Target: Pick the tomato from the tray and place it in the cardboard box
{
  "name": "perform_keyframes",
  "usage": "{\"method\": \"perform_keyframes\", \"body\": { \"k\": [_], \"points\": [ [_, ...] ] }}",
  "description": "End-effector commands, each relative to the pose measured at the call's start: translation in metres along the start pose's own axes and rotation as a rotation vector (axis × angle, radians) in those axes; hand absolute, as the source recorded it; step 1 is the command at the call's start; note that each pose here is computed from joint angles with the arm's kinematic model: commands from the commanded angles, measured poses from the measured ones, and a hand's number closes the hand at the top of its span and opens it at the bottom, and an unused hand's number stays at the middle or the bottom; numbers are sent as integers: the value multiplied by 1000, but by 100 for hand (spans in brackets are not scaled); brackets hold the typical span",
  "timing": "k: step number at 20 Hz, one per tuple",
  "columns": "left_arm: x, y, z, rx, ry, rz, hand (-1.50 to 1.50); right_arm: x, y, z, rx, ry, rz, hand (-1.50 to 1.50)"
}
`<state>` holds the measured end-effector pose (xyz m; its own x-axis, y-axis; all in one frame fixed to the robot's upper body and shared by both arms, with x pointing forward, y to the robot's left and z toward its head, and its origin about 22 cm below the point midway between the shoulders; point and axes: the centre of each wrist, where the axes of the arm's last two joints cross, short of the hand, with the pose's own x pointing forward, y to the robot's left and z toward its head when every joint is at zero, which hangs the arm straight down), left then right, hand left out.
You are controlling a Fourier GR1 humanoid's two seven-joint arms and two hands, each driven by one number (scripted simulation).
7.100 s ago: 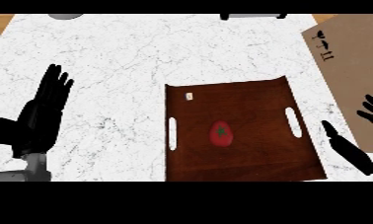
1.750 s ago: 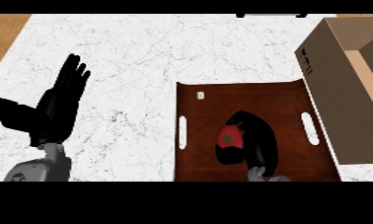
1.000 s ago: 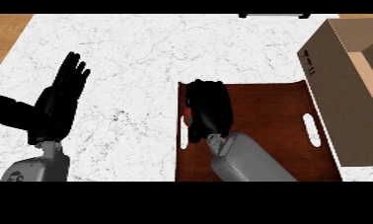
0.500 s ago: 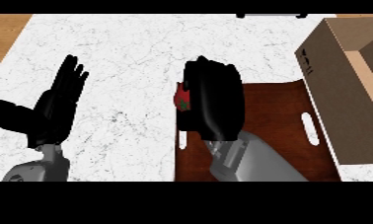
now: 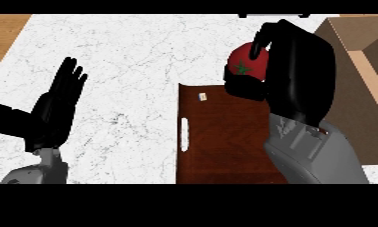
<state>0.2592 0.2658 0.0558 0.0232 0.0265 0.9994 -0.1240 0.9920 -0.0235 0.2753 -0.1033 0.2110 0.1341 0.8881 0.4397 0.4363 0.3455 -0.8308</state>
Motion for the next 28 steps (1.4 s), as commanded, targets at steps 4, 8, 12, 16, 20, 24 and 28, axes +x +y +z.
{"method": "perform_keyframes", "body": {
  "k": [4, 8, 12, 16, 20, 24, 28],
  "points": [
    [-1, -19, 2, 0, -10, -11, 0, -38, -27, -41, -18, 134, 20, 150],
    [-4, -16, -8, -16, -12, -4, 0, -73, -34, -68, -75, 165, 55, 150],
    [-4, -13, 2, -9, -5, 0, 0, -129, -28, -86, -85, 211, 215, 150],
    [-4, -9, -7, -16, -5, -8, 0, -165, -23, -119, -75, 224, 224, 150],
    [-3, -15, -3, -25, 0, -1, 0, -208, 1, -108, -61, 220, 297, 150],
    [-7, -8, -6, -20, 0, 5, 0, -223, -4, -126, 104, 244, 440, 150],
    [-4, -5, 1, -21, -13, 12, 0, -274, 26, -112, 376, 412, 525, -150]
  ]
}}
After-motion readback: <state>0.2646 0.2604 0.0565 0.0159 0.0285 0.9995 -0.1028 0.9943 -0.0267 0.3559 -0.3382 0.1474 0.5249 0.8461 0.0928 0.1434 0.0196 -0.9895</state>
